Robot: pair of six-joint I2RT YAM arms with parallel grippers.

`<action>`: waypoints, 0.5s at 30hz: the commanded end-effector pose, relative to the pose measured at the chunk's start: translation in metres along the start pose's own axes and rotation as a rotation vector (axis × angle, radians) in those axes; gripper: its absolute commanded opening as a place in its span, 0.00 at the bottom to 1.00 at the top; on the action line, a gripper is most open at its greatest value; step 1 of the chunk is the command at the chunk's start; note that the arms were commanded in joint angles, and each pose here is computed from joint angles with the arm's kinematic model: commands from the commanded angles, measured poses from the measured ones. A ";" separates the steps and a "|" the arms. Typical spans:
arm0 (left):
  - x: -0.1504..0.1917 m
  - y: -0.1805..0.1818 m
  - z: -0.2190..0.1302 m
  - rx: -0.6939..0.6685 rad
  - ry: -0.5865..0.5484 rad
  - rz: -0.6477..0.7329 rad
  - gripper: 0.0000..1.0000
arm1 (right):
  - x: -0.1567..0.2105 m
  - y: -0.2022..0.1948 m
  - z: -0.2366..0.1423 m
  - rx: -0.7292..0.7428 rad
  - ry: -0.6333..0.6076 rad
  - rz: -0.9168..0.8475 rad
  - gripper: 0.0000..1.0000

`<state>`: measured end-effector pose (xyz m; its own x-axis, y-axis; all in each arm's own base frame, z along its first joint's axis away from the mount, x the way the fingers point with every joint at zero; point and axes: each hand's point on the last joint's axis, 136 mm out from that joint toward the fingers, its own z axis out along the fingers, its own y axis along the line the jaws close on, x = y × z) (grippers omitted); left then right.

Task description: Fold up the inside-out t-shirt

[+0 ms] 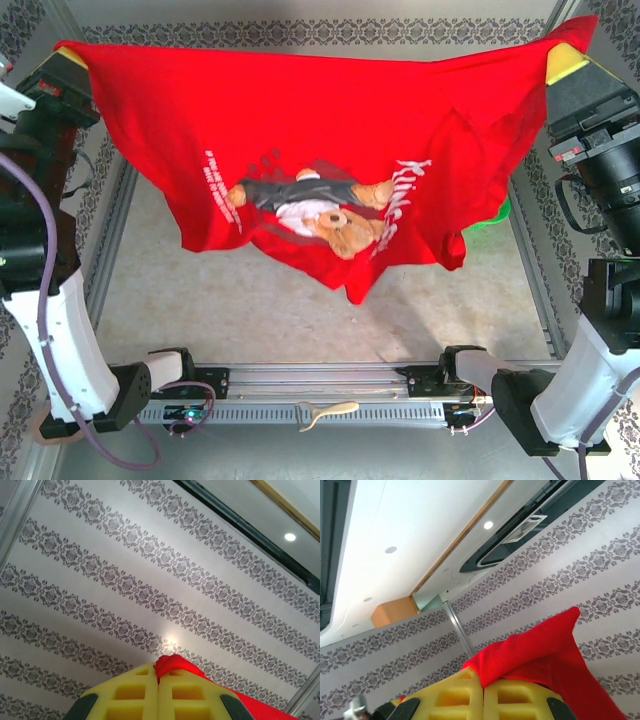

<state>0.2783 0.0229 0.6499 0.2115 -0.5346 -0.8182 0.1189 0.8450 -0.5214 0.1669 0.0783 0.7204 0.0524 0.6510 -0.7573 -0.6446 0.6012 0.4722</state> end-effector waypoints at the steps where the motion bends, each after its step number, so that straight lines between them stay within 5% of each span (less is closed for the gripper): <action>1: 0.056 0.060 0.059 -0.117 0.138 -0.066 0.00 | 0.031 -0.081 0.049 0.117 0.098 0.122 0.00; 7: 0.169 0.124 0.128 -0.125 0.488 -0.326 0.00 | 0.092 -0.179 0.092 0.250 0.241 0.226 0.00; 9: 0.179 0.108 0.141 -0.021 0.554 -0.436 0.00 | 0.103 -0.194 0.102 0.262 0.269 0.247 0.00; 15: 0.048 -0.007 0.094 0.257 0.171 -0.252 0.00 | 0.089 -0.178 0.109 0.232 0.245 0.215 0.00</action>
<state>0.4898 0.0188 0.4429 -0.3735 -0.7572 -0.5359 -0.0219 0.5848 -0.8109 0.4301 0.0771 0.5275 -0.4467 0.6642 -0.5995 -0.2320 0.5611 0.7946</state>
